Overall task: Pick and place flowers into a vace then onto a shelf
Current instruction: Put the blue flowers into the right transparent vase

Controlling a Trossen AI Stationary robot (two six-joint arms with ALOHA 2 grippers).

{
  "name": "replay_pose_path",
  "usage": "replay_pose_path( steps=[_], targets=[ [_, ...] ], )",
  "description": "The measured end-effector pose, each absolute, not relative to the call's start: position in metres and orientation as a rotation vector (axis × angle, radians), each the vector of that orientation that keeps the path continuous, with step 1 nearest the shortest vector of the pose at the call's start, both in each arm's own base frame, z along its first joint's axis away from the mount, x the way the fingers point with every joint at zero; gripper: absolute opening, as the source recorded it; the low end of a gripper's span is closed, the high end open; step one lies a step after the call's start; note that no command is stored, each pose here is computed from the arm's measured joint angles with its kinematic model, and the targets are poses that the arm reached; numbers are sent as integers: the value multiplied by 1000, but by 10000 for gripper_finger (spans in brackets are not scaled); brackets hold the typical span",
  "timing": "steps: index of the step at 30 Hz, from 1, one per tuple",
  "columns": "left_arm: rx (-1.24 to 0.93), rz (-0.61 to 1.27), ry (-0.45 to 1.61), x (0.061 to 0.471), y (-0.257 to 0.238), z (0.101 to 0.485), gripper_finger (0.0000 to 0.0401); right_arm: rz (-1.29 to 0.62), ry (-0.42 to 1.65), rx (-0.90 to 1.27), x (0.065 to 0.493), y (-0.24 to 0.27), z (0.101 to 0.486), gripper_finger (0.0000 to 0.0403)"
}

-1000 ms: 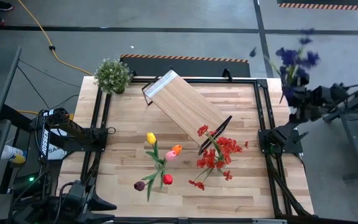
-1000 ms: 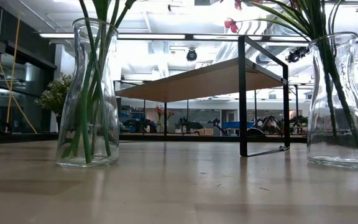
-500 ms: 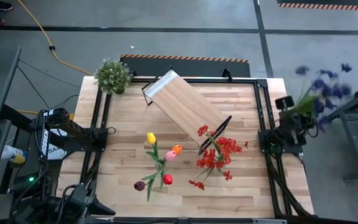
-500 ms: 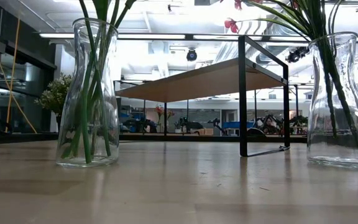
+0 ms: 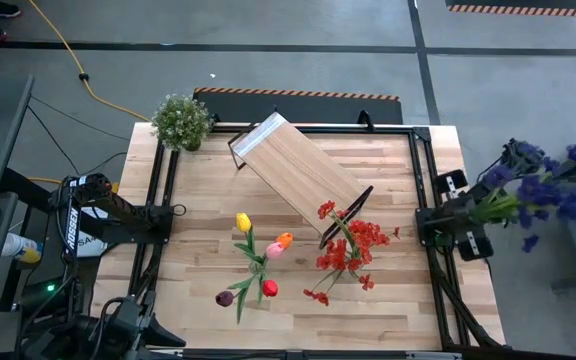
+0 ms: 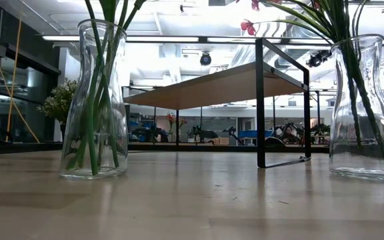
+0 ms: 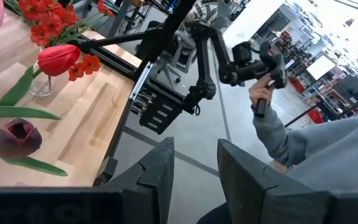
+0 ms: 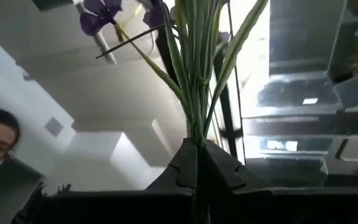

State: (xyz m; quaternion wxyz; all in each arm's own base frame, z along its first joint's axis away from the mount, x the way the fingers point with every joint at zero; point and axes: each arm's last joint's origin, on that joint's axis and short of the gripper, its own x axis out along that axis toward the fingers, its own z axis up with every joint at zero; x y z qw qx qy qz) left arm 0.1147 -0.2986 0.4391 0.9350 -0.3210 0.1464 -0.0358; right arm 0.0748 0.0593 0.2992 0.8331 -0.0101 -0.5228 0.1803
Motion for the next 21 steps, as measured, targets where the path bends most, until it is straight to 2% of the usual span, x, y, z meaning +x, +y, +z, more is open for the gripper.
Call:
replay_pose_path(
  steps=[8, 21],
  targets=[
    [-656, -73, 299, 115, -299, 439, 156, 282, -954, 24, 101, 74, 304, 0],
    [-656, -73, 299, 115, -299, 439, 156, 365, -872, 87, 119, 89, 279, 0]
  ],
)
